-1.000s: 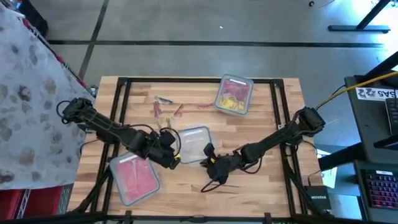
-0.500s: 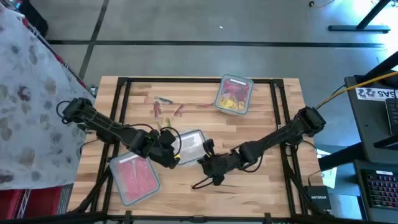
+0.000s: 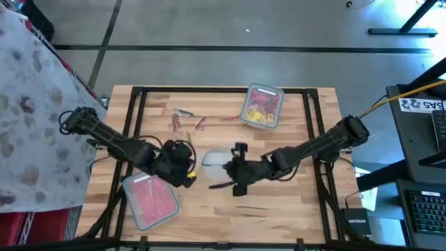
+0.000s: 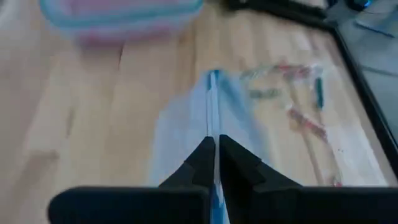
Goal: Sort candy
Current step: Open the square transparent bin, then put the green candy stick into the square transparent bin
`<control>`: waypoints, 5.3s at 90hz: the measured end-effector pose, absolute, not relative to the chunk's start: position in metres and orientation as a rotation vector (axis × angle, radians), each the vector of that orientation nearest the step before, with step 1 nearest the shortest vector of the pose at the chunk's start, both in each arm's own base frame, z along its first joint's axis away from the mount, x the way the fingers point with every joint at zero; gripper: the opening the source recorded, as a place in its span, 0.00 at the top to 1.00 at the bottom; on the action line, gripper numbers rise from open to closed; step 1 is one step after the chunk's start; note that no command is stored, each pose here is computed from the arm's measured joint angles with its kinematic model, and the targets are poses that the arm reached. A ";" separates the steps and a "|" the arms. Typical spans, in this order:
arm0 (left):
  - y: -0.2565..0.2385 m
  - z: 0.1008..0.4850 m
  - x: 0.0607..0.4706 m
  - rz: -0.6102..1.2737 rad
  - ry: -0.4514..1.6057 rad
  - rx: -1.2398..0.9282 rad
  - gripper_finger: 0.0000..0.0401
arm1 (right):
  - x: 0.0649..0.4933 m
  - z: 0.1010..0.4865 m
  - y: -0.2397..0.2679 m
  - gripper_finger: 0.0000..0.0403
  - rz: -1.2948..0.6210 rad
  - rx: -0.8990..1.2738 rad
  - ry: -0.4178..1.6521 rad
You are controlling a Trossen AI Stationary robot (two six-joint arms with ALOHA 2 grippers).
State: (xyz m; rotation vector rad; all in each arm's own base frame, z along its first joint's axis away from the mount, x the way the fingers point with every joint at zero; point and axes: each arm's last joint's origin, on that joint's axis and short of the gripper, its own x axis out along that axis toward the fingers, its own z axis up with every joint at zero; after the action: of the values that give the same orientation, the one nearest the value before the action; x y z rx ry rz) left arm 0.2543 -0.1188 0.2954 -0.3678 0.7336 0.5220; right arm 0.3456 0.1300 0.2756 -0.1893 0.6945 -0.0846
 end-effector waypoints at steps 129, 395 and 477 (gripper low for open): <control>-0.134 0.180 0.268 0.654 0.460 -0.309 1.00 | 0.379 0.324 0.064 1.00 -0.126 0.274 0.559; -0.075 0.297 0.191 0.664 0.222 -0.794 1.00 | 0.260 0.277 0.000 0.42 -0.345 0.270 0.856; -0.038 0.225 0.214 1.298 0.418 -1.187 0.83 | 0.371 0.272 -0.026 0.41 0.074 0.035 0.817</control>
State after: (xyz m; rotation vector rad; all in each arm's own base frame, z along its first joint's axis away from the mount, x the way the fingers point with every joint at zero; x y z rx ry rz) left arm 0.2144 -0.0381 0.2254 -1.1875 0.4184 1.2980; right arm 0.3708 -0.0261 0.2722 0.0349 0.8171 0.0735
